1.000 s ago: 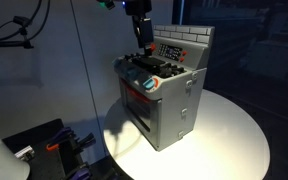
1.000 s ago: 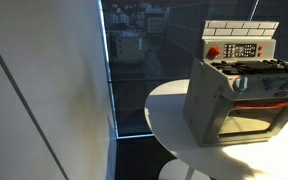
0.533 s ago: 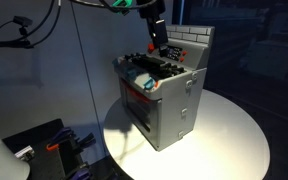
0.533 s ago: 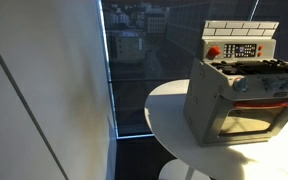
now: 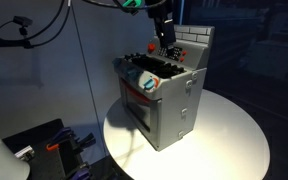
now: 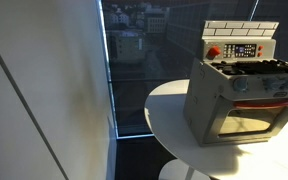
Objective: Press the orange top button on the microwave oven controlling panel of the stove
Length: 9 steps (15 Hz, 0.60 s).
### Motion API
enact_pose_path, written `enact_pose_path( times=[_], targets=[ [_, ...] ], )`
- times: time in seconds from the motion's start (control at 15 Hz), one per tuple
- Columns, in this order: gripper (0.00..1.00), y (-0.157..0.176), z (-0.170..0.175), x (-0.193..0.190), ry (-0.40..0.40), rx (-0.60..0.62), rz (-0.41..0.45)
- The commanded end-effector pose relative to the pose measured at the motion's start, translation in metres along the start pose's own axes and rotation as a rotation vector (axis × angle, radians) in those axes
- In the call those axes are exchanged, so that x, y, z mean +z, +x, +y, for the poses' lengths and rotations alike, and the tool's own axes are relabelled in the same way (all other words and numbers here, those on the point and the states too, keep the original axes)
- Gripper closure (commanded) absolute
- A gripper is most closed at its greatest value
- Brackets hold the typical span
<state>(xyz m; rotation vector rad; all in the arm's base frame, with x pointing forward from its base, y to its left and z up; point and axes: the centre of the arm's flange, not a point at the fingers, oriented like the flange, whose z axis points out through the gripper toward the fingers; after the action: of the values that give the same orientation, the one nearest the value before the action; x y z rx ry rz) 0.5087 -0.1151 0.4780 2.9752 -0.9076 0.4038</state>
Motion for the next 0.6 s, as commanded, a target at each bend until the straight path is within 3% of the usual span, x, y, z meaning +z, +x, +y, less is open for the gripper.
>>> enact_pose_path(
  times=[0.0,0.53],
  targets=[
    [0.0,0.0,0.0,0.0,0.0,0.0,0.0],
    [0.0,0.019,-0.009,0.016,0.021,0.072,0.048]
  ],
)
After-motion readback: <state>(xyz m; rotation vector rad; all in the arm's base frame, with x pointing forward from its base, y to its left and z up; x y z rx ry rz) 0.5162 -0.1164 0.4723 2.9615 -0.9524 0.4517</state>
